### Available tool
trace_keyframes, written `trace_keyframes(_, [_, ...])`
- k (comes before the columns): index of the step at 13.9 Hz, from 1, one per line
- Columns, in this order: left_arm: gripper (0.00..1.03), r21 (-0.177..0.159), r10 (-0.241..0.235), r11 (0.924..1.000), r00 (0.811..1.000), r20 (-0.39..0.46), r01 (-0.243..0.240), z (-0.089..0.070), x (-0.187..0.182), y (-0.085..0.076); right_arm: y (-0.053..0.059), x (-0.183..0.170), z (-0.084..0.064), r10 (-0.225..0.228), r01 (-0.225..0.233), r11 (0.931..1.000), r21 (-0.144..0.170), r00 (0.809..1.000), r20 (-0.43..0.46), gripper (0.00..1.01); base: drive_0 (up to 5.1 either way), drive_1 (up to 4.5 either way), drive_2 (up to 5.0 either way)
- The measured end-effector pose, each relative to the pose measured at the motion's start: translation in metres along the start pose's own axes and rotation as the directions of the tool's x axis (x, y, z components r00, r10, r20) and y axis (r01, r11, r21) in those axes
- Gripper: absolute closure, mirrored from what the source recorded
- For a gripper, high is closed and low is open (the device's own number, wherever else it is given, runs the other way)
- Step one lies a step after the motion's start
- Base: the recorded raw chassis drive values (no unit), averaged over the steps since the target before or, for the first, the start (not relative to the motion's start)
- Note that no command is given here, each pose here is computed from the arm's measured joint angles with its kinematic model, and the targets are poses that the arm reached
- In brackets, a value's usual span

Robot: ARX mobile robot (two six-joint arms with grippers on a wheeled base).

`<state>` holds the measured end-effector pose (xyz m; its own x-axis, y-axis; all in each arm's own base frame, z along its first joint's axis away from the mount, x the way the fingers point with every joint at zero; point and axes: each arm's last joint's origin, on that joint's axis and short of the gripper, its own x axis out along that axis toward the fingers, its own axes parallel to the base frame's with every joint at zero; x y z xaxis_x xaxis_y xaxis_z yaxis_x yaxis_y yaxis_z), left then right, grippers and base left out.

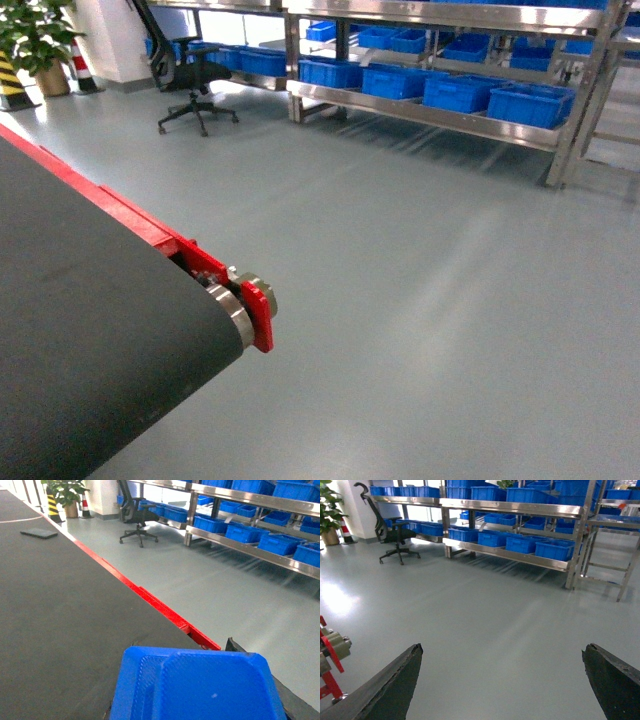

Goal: Pick blue part to blue bin on bottom shelf

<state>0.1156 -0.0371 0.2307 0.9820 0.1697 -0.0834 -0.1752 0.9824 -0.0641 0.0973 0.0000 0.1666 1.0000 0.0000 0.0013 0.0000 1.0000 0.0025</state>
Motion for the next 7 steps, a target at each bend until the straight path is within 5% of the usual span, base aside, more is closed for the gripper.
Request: trace_keyframes(7, [0.6, 0.0, 0.0, 1.0, 1.0, 0.0, 0.0, 0.0, 0.0, 0.0, 0.0, 0.0, 0.0, 0.0, 0.0, 1.0, 0.0, 1.0, 0.0, 0.03, -1.5, -1.51, -1.5])
